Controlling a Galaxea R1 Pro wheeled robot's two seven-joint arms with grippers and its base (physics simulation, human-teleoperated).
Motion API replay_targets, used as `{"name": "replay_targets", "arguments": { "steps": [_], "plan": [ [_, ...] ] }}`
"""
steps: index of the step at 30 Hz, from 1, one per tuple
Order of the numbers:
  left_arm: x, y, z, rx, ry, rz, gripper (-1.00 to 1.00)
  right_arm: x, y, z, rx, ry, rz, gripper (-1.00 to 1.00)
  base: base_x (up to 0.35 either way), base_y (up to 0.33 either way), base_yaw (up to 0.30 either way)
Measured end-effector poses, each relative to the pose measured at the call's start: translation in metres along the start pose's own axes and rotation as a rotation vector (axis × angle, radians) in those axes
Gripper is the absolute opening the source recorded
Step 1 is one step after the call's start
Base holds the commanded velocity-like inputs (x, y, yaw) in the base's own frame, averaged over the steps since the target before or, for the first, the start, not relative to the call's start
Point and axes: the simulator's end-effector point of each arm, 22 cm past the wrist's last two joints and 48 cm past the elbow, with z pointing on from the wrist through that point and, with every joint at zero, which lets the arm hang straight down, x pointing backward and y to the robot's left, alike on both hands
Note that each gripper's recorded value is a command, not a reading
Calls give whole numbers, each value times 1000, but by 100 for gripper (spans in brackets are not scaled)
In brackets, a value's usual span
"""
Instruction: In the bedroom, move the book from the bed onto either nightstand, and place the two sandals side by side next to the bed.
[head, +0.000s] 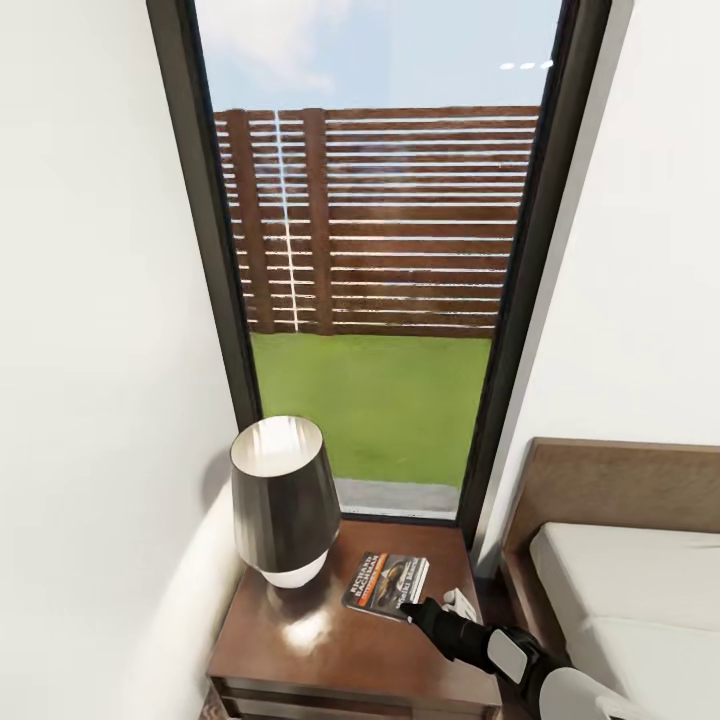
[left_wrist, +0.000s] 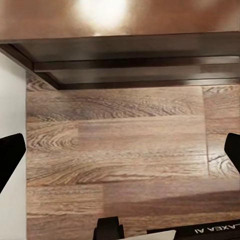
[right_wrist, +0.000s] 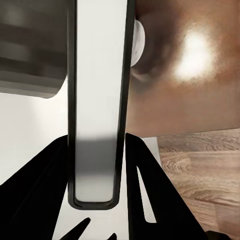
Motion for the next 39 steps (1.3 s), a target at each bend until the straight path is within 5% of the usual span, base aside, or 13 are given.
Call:
{"name": "replay_targets", "arguments": {
  "steps": [39],
  "plan": [
    [29, 0, 53, 0, -3, 1, 100, 9, -47, 35, -5, -5, -2, -100, 0, 0, 0]
  ]
}}
